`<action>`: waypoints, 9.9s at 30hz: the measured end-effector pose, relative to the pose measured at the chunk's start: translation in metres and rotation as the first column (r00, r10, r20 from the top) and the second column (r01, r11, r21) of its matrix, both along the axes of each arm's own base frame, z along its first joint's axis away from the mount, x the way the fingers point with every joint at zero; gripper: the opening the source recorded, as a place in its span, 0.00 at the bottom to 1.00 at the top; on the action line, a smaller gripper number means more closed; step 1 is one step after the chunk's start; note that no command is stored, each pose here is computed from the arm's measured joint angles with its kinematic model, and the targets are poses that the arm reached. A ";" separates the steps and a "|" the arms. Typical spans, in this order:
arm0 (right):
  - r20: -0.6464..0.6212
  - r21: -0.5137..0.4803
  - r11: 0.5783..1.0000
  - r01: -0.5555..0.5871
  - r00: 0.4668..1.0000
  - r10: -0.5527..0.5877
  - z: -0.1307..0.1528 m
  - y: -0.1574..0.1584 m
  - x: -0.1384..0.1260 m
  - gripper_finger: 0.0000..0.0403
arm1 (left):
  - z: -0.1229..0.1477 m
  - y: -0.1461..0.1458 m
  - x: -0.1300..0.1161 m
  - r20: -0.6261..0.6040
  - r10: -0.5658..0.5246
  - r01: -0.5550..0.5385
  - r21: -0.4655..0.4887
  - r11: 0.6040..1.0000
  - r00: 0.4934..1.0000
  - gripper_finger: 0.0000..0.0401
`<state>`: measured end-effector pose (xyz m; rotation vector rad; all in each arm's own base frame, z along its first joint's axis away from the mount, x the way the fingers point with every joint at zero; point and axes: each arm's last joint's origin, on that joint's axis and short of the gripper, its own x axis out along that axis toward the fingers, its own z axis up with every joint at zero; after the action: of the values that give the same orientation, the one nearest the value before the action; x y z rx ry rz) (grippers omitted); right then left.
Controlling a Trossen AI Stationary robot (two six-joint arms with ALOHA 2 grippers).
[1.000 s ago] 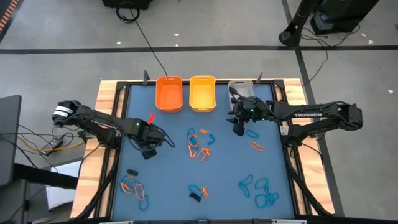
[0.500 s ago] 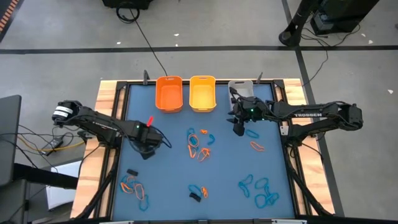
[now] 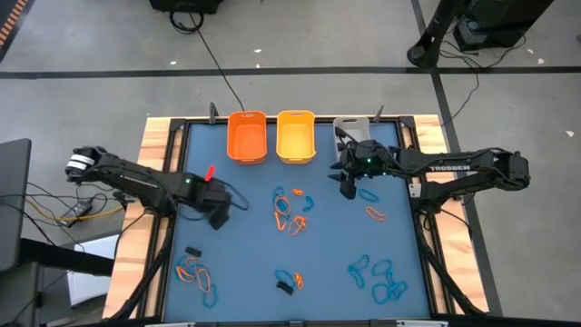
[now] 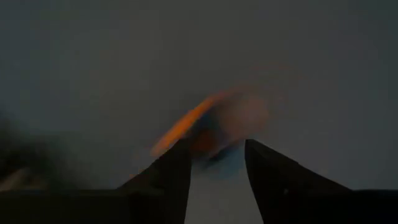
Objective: Sort rubber bands into baskets
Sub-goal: Put the black rubber band into the gray bin
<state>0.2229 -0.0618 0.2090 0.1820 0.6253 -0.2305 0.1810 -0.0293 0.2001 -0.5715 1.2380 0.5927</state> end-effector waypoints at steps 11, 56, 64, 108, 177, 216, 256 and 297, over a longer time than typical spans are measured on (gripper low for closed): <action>-0.039 0.013 0.999 -0.033 0.999 0.034 -0.003 0.005 -0.001 0.43 | 0.000 -0.001 -0.005 -0.030 -0.007 0.009 0.057 0.998 1.000 0.39; -0.023 -0.003 0.999 -0.033 0.999 0.033 -0.002 0.004 0.000 0.43 | -0.036 -0.009 -0.027 -0.198 -0.368 0.354 -0.100 0.930 0.909 0.02; -0.043 0.011 0.999 -0.037 0.998 0.037 -0.004 0.005 -0.002 0.43 | 0.007 -0.011 -0.015 -0.194 -0.200 0.185 -0.092 0.978 0.960 0.01; -0.041 0.025 0.999 -0.044 0.998 0.045 -0.004 0.012 0.000 0.43 | -0.002 -0.009 -0.033 -0.362 -0.159 0.192 0.056 0.980 0.918 0.04; 0.294 0.085 0.945 -0.316 0.914 0.279 -0.044 0.053 0.075 0.42 | 0.000 0.014 0.156 0.511 -0.696 0.459 0.524 0.717 0.504 0.01; 0.230 0.020 1.000 0.021 0.973 -0.025 -0.045 0.017 0.068 0.01 | -0.008 0.024 0.149 0.552 -0.452 0.338 0.301 0.892 0.701 0.28; -0.173 -0.272 0.792 0.546 0.782 -0.599 -0.023 -0.047 -0.020 0.20 | -0.020 0.024 0.135 0.418 -0.416 0.357 0.214 0.909 0.808 0.28; 0.115 -0.111 0.949 0.294 0.953 -0.282 0.037 0.022 -0.034 0.48 | 0.017 -0.080 -0.005 -0.115 -0.415 0.407 -0.088 0.909 0.902 0.27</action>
<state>0.1884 -0.0398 0.2456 0.1601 0.4828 -0.5402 0.1757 -0.1090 0.2167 -0.3082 1.4561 0.2366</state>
